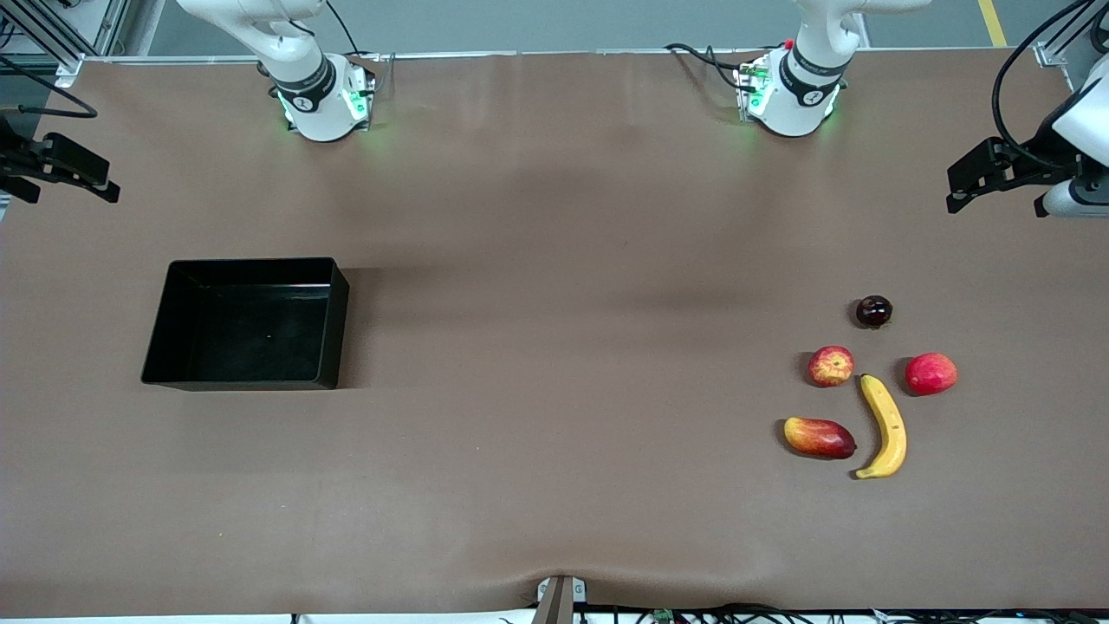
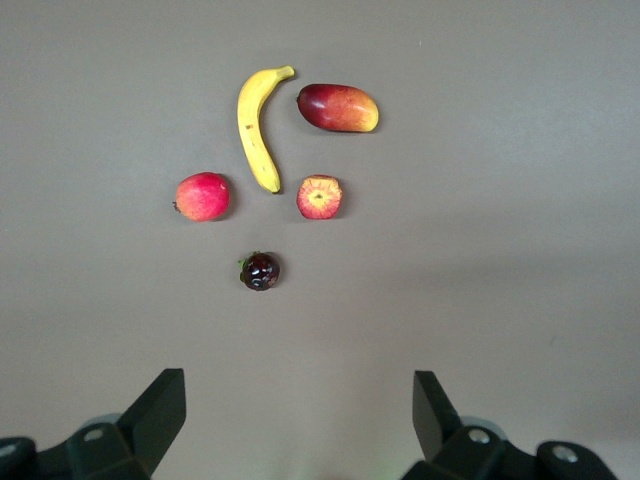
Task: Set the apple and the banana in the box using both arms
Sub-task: 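Reach the left gripper down to the red-yellow apple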
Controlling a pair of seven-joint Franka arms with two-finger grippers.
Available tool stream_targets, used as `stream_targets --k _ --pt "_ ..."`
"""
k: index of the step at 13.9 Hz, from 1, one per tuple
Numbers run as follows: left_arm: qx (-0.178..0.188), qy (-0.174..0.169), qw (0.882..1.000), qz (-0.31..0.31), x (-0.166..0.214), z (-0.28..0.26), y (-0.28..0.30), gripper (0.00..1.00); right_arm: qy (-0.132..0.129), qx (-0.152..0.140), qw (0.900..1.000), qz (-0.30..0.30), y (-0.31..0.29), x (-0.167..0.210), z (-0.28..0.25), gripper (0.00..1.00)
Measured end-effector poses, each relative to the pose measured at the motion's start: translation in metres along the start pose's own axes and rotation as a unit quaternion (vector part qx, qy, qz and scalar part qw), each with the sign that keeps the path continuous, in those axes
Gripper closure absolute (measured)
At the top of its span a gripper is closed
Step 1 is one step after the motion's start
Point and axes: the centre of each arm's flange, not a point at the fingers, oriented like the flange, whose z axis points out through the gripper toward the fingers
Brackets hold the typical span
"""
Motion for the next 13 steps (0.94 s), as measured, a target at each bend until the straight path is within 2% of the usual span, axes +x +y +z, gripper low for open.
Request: stream_targets --k 7,9,13 --pt "0.000 -0.007 1.000 -0.004 0.004 0.008 -0.005 0.00 -0.001 0.000 1.000 0.000 0.000 0.000 0.001 0.00" --pt "-0.001 -0.024 1.000 -0.005 0.020 0.035 -0.016 0.00 -0.001 0.000 1.000 0.000 0.000 0.000 0.001 0.00" --pt "-0.002 -0.044 0.999 -0.001 0.067 0.128 -0.017 0.00 -0.002 0.000 1.000 0.000 0.000 0.000 0.001 0.00"
